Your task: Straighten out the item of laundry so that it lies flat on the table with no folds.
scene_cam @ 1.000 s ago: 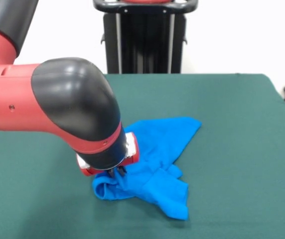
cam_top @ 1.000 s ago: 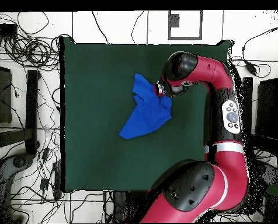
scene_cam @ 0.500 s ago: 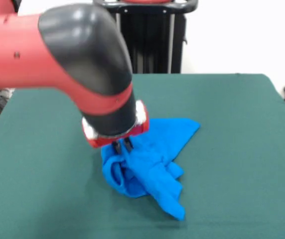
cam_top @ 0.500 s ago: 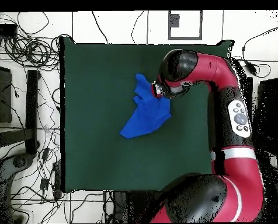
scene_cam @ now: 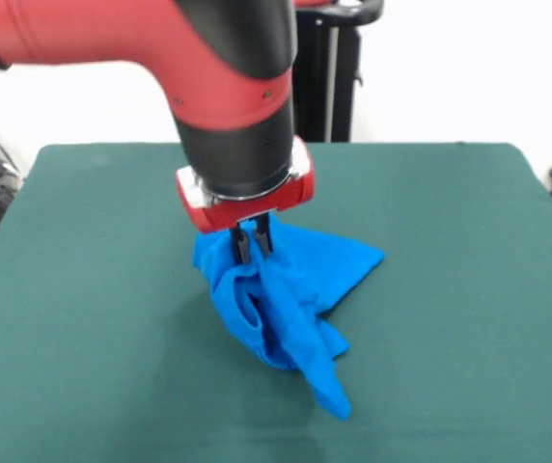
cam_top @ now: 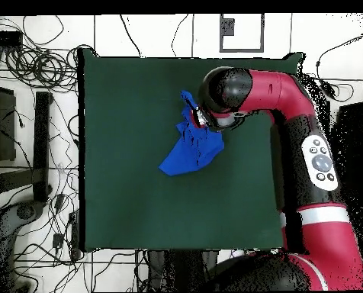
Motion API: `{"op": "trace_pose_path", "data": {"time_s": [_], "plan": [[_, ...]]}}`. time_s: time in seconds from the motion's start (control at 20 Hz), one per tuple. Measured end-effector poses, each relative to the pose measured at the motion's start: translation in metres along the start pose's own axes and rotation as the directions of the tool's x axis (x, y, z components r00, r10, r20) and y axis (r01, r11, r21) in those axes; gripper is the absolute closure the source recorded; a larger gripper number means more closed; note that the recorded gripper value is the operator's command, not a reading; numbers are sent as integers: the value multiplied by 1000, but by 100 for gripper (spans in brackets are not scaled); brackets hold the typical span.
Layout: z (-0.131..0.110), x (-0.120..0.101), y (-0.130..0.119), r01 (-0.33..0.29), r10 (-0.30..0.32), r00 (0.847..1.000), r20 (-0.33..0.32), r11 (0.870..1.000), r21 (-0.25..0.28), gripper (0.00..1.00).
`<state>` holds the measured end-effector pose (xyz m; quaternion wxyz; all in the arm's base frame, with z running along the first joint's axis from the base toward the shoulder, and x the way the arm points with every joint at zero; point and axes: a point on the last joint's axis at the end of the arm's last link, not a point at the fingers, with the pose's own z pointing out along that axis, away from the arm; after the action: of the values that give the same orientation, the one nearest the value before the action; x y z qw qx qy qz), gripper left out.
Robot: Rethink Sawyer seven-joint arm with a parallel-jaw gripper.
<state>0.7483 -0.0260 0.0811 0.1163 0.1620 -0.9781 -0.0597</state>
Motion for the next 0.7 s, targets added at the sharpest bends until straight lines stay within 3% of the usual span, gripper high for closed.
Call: {"op": "trace_pose_path", "data": {"time_s": [0.2,0.7], "plan": [[-6,1,7,17,-19,999,47,999,29,100],[-9,9,11,27,-29,998,55,999,47,100]]}}
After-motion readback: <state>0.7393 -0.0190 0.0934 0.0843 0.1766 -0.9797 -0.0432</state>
